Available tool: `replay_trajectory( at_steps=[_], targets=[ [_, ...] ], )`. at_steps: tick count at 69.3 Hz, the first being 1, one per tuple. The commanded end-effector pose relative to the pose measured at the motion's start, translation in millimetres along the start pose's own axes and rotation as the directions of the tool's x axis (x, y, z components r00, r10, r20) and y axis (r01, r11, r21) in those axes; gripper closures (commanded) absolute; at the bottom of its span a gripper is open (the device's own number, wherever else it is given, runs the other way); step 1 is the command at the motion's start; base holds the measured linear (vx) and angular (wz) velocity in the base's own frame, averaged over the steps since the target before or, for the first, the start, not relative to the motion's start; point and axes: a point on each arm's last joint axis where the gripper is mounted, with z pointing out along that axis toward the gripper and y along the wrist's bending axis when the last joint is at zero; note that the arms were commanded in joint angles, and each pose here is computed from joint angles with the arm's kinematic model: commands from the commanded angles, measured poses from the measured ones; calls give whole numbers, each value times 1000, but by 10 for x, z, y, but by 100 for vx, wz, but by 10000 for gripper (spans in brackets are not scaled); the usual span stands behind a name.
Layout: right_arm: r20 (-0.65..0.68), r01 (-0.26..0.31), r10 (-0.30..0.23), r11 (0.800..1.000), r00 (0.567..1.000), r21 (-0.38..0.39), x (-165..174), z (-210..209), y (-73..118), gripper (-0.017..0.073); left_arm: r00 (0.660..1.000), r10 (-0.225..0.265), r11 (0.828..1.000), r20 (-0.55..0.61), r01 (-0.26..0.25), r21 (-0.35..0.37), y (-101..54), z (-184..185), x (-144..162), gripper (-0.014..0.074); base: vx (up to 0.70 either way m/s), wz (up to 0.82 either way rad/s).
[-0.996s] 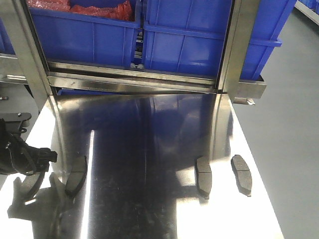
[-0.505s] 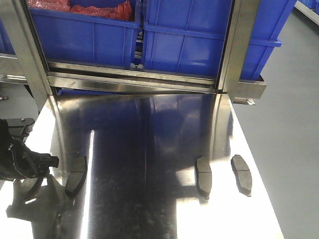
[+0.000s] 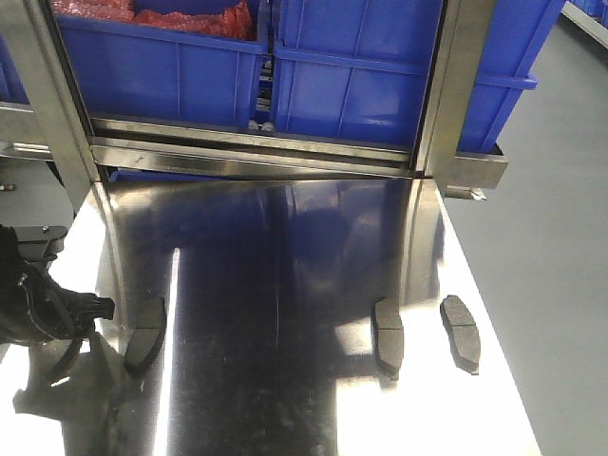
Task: Move and align brake pads A on conveyor
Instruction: 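Close the left gripper on the brake pad and lift it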
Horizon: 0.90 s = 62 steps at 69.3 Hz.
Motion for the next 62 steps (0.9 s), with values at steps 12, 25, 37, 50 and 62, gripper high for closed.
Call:
replay_trajectory(
  at_steps=[12, 25, 37, 50, 62],
  targets=[
    [69, 13, -13, 1000, 998, 3, -3, -2, -2, 569, 999, 6, 1000, 50, -6, 7, -18, -128, -69, 220, 0, 0],
    [69, 13, -13, 1000, 998, 3, -3, -2, -2, 569, 997, 5, 1000, 80, -6, 11, -9, -226, -78, 340, 0, 0],
    [69, 13, -13, 1000, 998, 3, -3, -2, -2, 569, 995, 9, 1000, 103, -10, 10, -1, -306, -80, 438, 0, 0],
    [69, 13, -13, 1000, 998, 3, -3, -2, -2, 569, 995, 9, 1000, 97, -10, 9, 2, -313, -74, 489, 0, 0],
    [69, 13, -13, 1000, 998, 3, -3, -2, -2, 569, 995, 10, 1000, 98, -10, 9, 2, -313, -74, 490, 0, 0]
  ],
)
